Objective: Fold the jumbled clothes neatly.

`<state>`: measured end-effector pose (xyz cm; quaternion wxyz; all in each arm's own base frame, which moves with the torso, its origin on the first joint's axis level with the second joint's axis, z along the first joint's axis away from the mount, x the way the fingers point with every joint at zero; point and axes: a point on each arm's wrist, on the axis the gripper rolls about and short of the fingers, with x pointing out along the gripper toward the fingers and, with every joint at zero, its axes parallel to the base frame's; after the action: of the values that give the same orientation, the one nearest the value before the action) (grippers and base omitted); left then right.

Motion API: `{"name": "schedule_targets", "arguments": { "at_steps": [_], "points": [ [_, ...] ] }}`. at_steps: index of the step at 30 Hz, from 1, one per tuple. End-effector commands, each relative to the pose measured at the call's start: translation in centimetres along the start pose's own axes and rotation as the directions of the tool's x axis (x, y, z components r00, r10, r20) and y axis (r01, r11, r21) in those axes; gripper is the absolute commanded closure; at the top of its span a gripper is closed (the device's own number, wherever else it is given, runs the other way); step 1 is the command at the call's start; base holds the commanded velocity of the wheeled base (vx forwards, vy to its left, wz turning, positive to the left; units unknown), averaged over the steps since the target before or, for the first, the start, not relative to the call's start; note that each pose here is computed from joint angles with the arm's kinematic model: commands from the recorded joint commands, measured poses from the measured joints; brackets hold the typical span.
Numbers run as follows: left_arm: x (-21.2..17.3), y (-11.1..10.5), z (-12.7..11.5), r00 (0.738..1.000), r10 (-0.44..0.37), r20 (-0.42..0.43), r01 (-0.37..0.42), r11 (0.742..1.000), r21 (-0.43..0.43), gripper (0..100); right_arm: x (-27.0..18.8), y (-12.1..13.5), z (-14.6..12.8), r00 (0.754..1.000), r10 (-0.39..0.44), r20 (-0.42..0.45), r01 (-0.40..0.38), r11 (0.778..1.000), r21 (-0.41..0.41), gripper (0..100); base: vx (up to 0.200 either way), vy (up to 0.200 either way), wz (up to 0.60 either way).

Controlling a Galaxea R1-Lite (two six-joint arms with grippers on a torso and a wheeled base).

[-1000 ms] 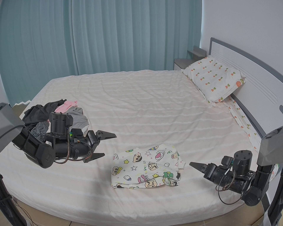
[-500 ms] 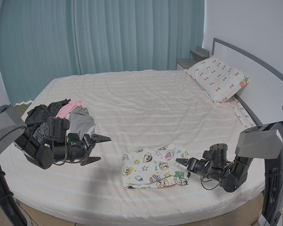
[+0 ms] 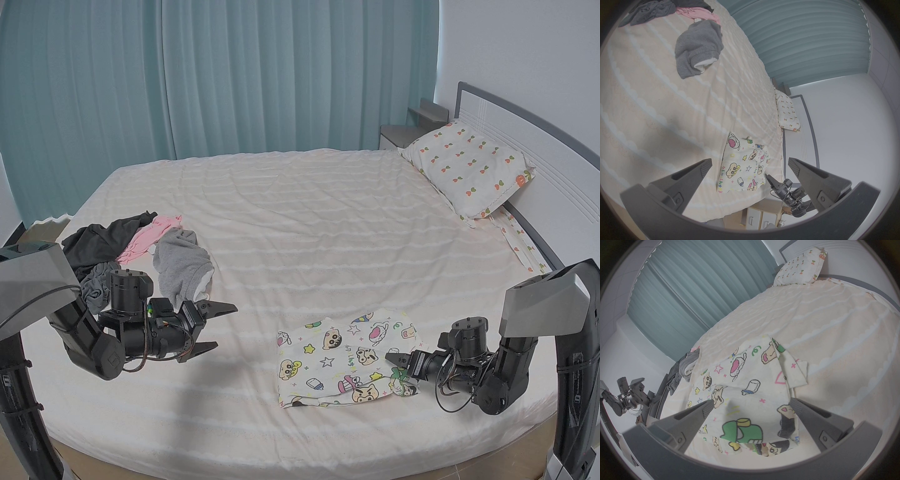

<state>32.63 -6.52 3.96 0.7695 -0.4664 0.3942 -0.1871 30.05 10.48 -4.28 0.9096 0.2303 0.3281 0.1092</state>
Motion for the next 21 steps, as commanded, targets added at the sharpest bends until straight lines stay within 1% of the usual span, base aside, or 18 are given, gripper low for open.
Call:
{"name": "schedule_targets", "arguments": {
  "at_steps": [1, 4, 8, 13, 16, 18, 21],
  "points": [
    [0.3, 0.6, -0.3, 1.000, 0.015, -0.013, -0.015, 1.000, -0.012, 0, -0.8, -0.5, -0.2, 1.000, -0.027, 0.006, 0.027, 1.000, 0.003, 0, 0.000, 0.000, 0.00],
    [0.4, 0.7, -0.3, 1.000, 0.018, -0.014, -0.018, 1.000, -0.011, 0, -0.7, -0.6, -1.2, 0.999, -0.035, -0.030, 0.034, 0.999, -0.006, 0, 0.000, 0.000, 0.00],
    [0.4, 0.7, -0.4, 1.000, 0.019, -0.015, -0.019, 1.000, -0.011, 0, -0.7, -0.6, -1.6, 0.998, -0.038, -0.041, 0.037, 0.999, -0.012, 0, 0.000, 0.000, 0.00],
    [0.5, 0.7, -0.4, 1.000, 0.020, -0.013, -0.020, 1.000, -0.010, 0, -0.4, -0.6, -2.7, 0.996, -0.040, -0.081, 0.037, 0.999, -0.033, 0, 0.000, 0.000, 0.00],
    [0.5, 0.7, -0.4, 1.000, 0.021, -0.014, -0.021, 1.000, -0.009, 0, 0.1, -0.3, -3.2, 0.996, -0.022, -0.082, 0.018, 0.999, -0.042, 0, 0.000, 0.000, 0.00],
    [0.5, 0.7, -0.4, 1.000, 0.021, -0.014, -0.021, 1.000, -0.009, 0, 0.4, -0.2, -3.2, 0.998, -0.011, -0.066, 0.008, 0.999, -0.044, 0, 0.000, 0.000, 0.00],
    [0.5, 0.8, -0.4, 1.000, 0.023, -0.013, -0.023, 1.000, -0.005, 0, 0.5, -0.4, -3.2, 0.998, -0.011, -0.062, 0.009, 0.999, -0.042, 0, 0.000, 0.000, 0.00]
  ]
}}
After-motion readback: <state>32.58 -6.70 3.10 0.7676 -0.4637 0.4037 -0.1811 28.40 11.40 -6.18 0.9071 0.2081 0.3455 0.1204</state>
